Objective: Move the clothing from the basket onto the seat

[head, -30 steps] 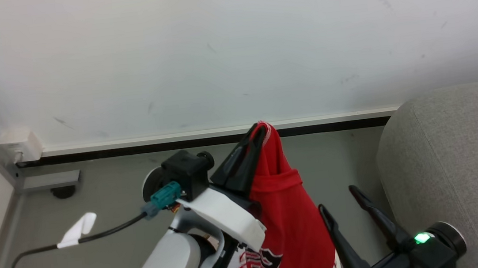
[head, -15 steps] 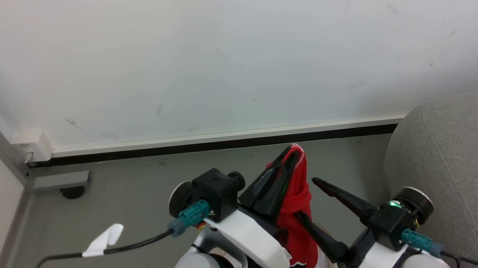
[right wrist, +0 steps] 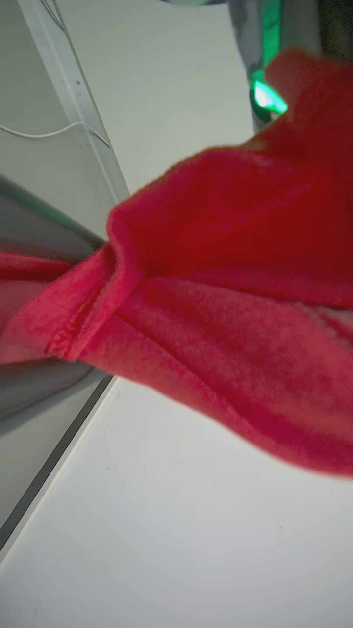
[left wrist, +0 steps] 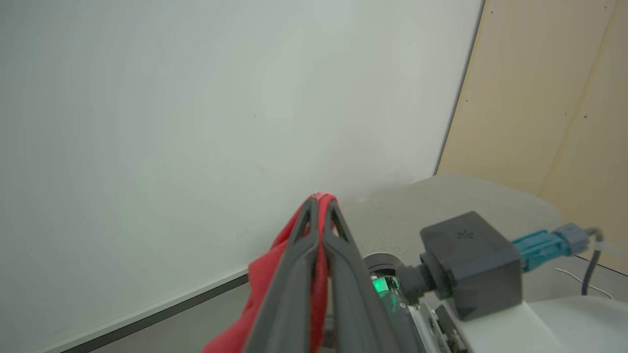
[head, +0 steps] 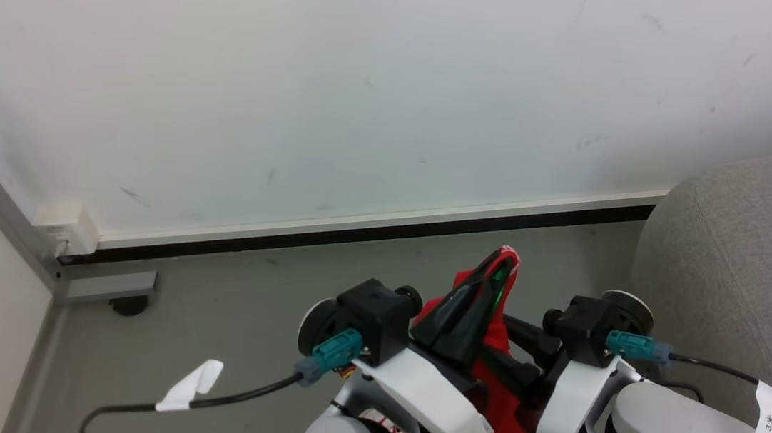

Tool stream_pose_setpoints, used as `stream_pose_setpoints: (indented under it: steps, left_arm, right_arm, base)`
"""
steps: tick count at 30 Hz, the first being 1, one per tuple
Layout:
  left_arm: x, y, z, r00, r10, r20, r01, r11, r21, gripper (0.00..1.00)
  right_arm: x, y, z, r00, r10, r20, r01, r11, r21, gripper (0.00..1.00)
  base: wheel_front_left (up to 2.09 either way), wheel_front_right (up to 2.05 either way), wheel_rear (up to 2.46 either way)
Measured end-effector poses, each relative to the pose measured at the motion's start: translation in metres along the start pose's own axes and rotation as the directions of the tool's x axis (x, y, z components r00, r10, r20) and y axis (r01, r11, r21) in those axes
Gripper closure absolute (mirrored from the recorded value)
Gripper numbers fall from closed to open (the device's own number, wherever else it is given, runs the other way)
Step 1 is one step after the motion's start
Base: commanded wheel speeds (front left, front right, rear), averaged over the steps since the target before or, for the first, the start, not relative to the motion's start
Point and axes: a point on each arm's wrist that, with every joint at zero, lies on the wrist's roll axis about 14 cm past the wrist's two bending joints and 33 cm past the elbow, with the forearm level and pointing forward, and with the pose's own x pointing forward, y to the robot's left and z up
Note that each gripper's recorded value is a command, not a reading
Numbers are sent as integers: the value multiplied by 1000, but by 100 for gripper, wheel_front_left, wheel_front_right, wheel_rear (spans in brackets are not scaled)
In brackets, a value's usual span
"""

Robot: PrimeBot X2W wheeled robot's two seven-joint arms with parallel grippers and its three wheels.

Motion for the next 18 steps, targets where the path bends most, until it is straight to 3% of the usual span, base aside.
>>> stream_pose_setpoints:
  steps: [5,6,7,8,18]
  left_arm:
    - [-4,11,-1,999,36,-4,-36,999,12,100]
    - [-4,14,-1,999,44,-3,-44,999,13,84]
    - [-5,16,-1,999,50,-1,-50,999,16,56]
    - [-6,17,-1,998,55,0,-55,998,17,0]
    - [-21,34,-39,991,100,-92,-97,995,34,0]
  right_arm:
    - [0,-5,0,1000,-5,8,5,1000,27,100]
    - [0,-6,-1,1000,-11,8,10,1000,28,100]
    - [0,-9,0,1000,-18,12,17,999,29,100]
    - [-1,-12,1,999,-28,14,28,999,29,100]
    - [-16,-57,27,982,-159,100,161,987,-10,100]
  base:
    - [0,0,0]
    - [0,0,0]
    - [0,0,0]
    - [0,0,0]
    - [0,0,0]
